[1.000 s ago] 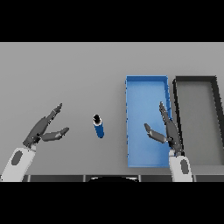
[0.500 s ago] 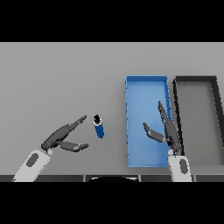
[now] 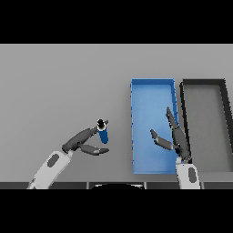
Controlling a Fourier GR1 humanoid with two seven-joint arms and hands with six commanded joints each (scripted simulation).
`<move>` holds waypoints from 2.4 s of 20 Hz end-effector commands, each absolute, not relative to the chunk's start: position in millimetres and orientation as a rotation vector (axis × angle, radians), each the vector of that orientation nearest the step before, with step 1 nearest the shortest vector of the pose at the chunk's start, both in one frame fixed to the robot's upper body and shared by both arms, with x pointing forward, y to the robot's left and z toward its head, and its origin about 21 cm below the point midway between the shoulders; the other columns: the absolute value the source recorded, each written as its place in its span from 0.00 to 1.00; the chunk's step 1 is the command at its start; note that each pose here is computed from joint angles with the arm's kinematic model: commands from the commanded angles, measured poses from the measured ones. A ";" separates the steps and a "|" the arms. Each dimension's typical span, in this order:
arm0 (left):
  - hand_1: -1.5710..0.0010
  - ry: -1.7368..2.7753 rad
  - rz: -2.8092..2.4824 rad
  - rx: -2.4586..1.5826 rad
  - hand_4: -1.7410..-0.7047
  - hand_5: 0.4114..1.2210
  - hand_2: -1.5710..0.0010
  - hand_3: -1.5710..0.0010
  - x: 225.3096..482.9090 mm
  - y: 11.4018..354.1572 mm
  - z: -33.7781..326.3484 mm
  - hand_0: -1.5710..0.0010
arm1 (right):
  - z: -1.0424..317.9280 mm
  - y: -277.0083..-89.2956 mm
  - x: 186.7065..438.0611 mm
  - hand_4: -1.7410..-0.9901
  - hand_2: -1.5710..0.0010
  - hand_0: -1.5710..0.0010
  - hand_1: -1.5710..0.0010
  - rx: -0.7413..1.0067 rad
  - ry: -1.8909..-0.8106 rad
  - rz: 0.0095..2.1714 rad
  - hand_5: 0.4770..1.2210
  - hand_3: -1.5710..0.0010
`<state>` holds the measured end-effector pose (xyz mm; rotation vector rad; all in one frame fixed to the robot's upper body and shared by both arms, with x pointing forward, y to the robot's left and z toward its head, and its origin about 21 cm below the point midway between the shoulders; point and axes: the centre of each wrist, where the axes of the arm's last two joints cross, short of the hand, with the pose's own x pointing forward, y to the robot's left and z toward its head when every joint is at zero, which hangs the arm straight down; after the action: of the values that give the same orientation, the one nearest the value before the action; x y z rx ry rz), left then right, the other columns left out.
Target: Pick up the blue pipe and place it into the blue bin.
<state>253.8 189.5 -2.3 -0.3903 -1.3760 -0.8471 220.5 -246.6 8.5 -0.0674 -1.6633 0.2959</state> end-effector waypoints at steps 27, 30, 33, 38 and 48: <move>0.02 -1.724 -0.686 -0.612 0.02 0.99 0.02 0.08 260.7 116.6 27.1 0.02 | 12.6 -248.8 223.7 0.69 1.00 1.00 1.00 -0.094 -1.678 0.327 0.21 1.00; 0.01 -1.704 -0.728 -0.616 0.02 0.99 0.01 0.08 266.1 110.1 44.4 0.01 | 10.8 -249.3 222.7 0.70 1.00 1.00 1.00 -0.086 -1.680 0.322 0.22 1.00; 0.00 -1.685 -0.758 -0.633 0.01 1.00 0.00 0.08 263.3 101.9 52.0 0.01 | 12.0 -247.7 225.4 0.73 1.00 1.00 1.00 -0.101 -1.678 0.323 0.21 1.00; 0.00 -1.668 -0.775 -0.635 0.01 1.00 0.00 0.08 261.9 103.5 50.9 0.00 | 2.7 -245.6 214.5 0.75 1.00 1.00 1.00 -0.082 -1.659 0.283 0.20 1.00; 0.00 -1.666 -0.783 -0.628 0.01 1.00 0.00 0.08 261.4 107.6 52.3 0.00 | 28.0 -250.7 208.2 0.72 1.00 1.00 1.00 0.138 -1.737 0.231 0.16 1.00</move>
<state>261.4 107.6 52.2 -0.6318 -1.6660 -0.7834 208.3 -250.9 28.3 0.1384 -1.7429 0.2316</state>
